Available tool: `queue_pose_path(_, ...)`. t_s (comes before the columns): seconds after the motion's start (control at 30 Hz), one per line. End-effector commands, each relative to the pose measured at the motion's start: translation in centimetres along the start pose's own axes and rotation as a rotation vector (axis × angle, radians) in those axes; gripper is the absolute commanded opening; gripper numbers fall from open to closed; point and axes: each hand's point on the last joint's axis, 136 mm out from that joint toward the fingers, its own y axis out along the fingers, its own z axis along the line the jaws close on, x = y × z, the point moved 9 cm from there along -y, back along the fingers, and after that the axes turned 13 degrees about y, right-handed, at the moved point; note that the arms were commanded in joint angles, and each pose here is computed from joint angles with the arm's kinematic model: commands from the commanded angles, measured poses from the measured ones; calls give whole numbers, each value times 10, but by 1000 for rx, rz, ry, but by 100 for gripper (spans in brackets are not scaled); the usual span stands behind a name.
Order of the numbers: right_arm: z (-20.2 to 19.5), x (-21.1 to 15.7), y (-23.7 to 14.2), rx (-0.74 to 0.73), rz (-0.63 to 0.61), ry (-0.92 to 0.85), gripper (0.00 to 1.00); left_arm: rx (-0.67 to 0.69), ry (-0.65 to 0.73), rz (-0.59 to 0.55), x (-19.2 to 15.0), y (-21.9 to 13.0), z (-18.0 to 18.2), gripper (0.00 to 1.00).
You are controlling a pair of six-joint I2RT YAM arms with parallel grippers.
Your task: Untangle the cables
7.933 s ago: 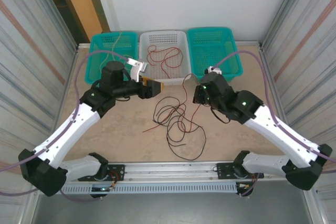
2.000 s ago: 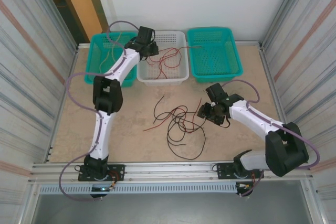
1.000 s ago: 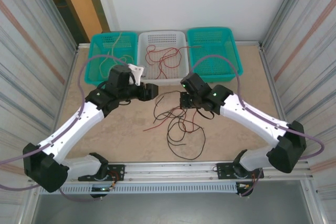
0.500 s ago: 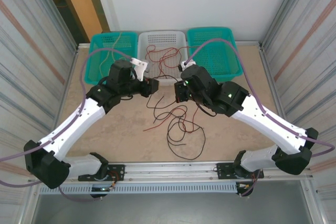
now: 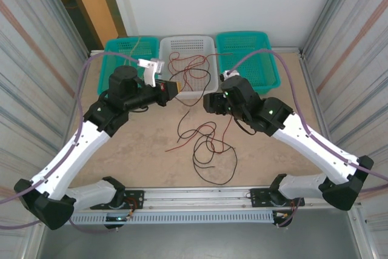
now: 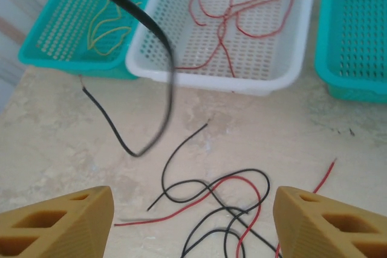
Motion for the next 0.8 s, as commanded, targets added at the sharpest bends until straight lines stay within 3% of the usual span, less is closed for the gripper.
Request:
queue_pose_path(0.0, 0, 0, 1, 107, -7, 113, 71, -74, -111, -141, 23, -11, -12, 0)
queue_pose_path(0.3, 6, -15, 26, 247, 29, 220, 78, -173, -330, -290, 25, -3, -9, 0)
queue_pose_path(0.5, 19, -27, 25, 334, -15, 224, 76, -152, -362, -329, 22, -5, -5, 0)
queue_pose_path(0.77, 21, -25, 38, 313, -57, 266, 71, -182, -383, -359, 24, -8, -8, 0)
